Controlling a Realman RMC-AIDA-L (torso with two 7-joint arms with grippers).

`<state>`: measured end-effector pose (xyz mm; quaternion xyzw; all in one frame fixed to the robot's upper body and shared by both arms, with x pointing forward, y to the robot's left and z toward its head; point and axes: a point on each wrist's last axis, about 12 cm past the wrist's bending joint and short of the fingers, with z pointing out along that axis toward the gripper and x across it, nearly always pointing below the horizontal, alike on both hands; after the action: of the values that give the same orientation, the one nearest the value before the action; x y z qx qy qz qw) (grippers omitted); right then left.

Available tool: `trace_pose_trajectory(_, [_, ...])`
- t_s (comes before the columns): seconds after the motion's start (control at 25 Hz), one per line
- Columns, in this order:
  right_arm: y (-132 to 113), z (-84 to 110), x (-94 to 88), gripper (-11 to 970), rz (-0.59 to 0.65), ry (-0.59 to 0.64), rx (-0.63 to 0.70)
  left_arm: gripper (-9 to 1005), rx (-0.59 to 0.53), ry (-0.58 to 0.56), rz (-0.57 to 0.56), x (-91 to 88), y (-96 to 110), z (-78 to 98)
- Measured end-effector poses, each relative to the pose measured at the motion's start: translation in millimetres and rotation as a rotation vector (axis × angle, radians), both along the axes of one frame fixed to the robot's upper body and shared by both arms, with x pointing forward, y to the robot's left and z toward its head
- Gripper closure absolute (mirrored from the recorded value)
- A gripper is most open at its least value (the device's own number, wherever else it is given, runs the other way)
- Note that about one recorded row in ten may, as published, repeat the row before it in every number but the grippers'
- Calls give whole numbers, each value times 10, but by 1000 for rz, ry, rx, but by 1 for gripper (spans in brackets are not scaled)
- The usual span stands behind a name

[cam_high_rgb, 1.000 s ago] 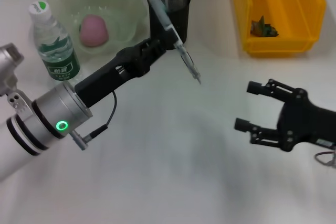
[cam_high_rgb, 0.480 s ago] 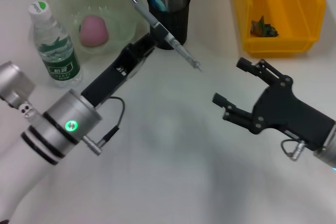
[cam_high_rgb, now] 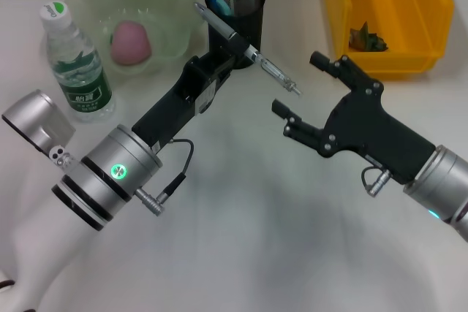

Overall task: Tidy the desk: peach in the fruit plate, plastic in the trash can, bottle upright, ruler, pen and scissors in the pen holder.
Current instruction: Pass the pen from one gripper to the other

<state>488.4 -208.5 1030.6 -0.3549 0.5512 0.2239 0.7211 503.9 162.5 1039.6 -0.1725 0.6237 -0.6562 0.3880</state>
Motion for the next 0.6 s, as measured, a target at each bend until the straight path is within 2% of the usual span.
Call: trace_pose_trajectory(0.6, [84, 49, 120, 184, 12, -20, -21, 857, -20, 24, 16, 10, -39, 1])
